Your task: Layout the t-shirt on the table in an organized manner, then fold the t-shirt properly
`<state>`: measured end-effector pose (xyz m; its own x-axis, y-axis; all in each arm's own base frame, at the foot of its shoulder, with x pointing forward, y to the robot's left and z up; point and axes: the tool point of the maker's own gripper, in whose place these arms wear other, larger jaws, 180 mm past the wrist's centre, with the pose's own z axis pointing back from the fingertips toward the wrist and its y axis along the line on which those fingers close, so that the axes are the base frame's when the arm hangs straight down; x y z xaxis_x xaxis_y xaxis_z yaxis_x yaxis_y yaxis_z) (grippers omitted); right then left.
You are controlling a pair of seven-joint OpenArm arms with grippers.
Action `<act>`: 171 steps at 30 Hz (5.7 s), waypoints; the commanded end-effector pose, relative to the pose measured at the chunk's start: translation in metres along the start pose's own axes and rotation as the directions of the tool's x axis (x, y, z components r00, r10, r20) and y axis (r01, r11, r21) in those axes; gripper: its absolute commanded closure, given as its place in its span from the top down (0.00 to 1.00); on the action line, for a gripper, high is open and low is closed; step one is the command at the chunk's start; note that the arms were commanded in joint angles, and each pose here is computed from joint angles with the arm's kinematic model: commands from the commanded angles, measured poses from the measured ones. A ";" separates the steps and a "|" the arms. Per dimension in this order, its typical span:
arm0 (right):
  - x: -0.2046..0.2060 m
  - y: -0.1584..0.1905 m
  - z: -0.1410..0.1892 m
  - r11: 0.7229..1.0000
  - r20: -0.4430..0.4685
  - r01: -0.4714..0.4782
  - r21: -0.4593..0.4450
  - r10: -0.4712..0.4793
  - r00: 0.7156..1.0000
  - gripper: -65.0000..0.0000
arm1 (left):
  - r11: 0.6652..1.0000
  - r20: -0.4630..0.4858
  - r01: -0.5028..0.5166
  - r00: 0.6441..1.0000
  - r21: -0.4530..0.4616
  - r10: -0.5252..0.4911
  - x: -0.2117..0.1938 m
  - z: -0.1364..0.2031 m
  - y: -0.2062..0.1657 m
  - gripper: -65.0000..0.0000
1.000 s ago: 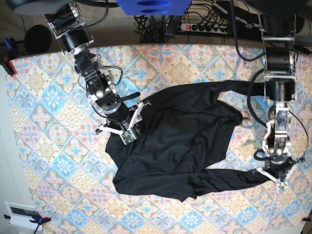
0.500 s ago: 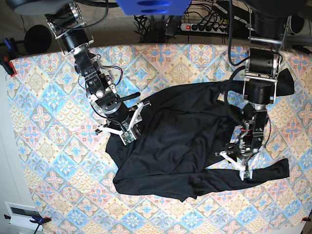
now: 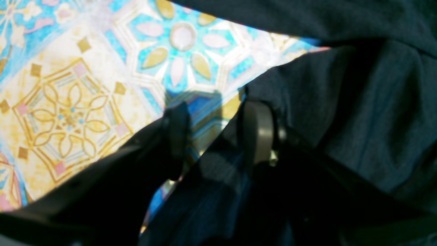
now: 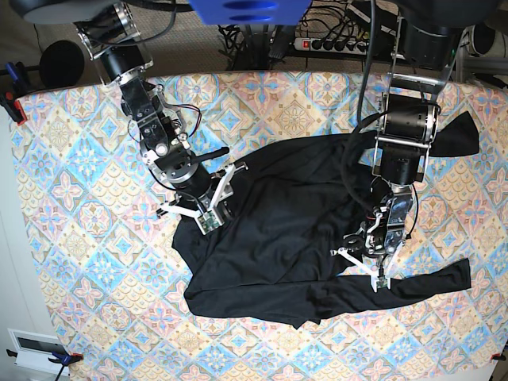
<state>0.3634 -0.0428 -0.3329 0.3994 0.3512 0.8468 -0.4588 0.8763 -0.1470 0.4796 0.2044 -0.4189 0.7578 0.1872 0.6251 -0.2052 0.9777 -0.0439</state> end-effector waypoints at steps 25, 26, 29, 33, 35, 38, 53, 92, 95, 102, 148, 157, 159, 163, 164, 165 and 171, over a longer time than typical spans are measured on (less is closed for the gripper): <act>0.019 -0.005 0.002 1.000 0.058 -0.011 -0.013 0.012 0.998 0.32 | 0.981 0.396 -0.134 0.916 0.143 0.068 0.173 0.113 0.166 0.00; 0.019 -0.005 0.002 1.000 0.058 -0.012 -0.012 0.013 0.998 0.32 | 0.978 0.409 -0.139 0.910 0.153 0.066 0.179 0.118 0.173 0.00; 0.019 -0.005 0.002 1.000 0.058 -0.012 -0.012 0.013 0.998 0.32 | 0.969 0.450 -0.150 0.892 0.196 0.047 0.191 0.134 0.199 0.00; 0.019 -0.005 0.002 1.000 0.058 -0.012 -0.012 0.013 0.998 0.32 | 0.955 0.516 -0.176 0.856 0.238 0.029 0.216 0.156 0.223 0.00; 0.015 -0.003 0.003 1.000 0.050 -0.009 -0.008 0.009 0.999 0.32 | 0.944 0.526 -0.208 0.849 0.255 0.044 0.229 0.163 0.235 0.00; 0.003 0.003 0.007 1.000 0.029 0.003 0.001 -0.003 1.000 0.32 | 0.929 0.525 -0.251 0.848 0.270 0.076 0.238 0.167 0.249 0.02; 0.000 0.007 0.010 1.000 0.026 0.007 0.008 -0.008 1.000 0.32 | 0.989 0.210 -0.131 0.971 0.066 0.115 0.097 0.108 0.165 0.26; -0.016 0.005 0.019 0.999 -0.009 0.037 -0.007 -0.037 0.999 0.32 | 0.943 0.380 -0.333 0.874 0.011 0.304 0.177 0.121 0.169 0.00; -0.013 0.006 0.020 0.999 -0.002 0.034 -0.004 -0.034 0.999 0.32 | 0.923 0.399 -0.386 0.847 0.009 0.351 0.204 0.133 0.187 0.00; -0.014 0.007 0.020 0.999 -0.007 0.033 -0.001 -0.033 0.999 0.32 | 0.949 0.432 -0.295 0.874 0.107 0.223 0.221 0.131 0.188 0.05; 0.017 -0.063 -0.086 0.994 -0.112 0.090 -0.064 -0.096 0.989 0.32 | 0.927 0.063 -0.376 0.925 -0.008 0.376 -0.026 0.103 0.184 0.45; 0.001 -0.066 -0.095 0.994 -0.162 0.091 -0.059 -0.099 0.982 0.32 | 0.922 0.051 -0.386 0.921 -0.025 0.387 -0.031 0.099 0.173 0.45; -0.005 -0.066 -0.095 0.994 -0.178 0.094 -0.060 -0.103 0.979 0.32 | 0.922 0.052 -0.387 0.920 -0.027 0.388 -0.030 0.099 0.173 0.45; -0.012 -0.067 -0.096 0.993 -0.194 0.096 -0.063 -0.106 0.975 0.32 | 0.922 0.053 -0.387 0.920 -0.028 0.388 -0.030 0.099 0.172 0.45; -0.012 -0.067 -0.096 0.994 -0.194 0.094 -0.062 -0.105 0.975 0.32 | 0.922 0.053 -0.387 0.920 -0.028 0.388 -0.030 0.099 0.172 0.45; -0.012 -0.067 -0.096 0.994 -0.194 0.094 -0.062 -0.105 0.975 0.32 | 0.922 0.053 -0.387 0.920 -0.028 0.388 -0.030 0.099 0.172 0.45; -0.016 -0.046 -0.099 0.999 -0.214 0.035 -0.016 -0.038 0.976 0.32 | 0.922 0.053 -0.387 0.920 -0.028 0.388 -0.030 0.099 0.172 0.45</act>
<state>0.4404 -0.0643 -0.4124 0.6259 0.3921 0.6741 -0.4309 0.8944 -0.1201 0.3491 0.3483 -0.3883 0.6168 0.5618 0.5513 -0.4796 0.8236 -0.3028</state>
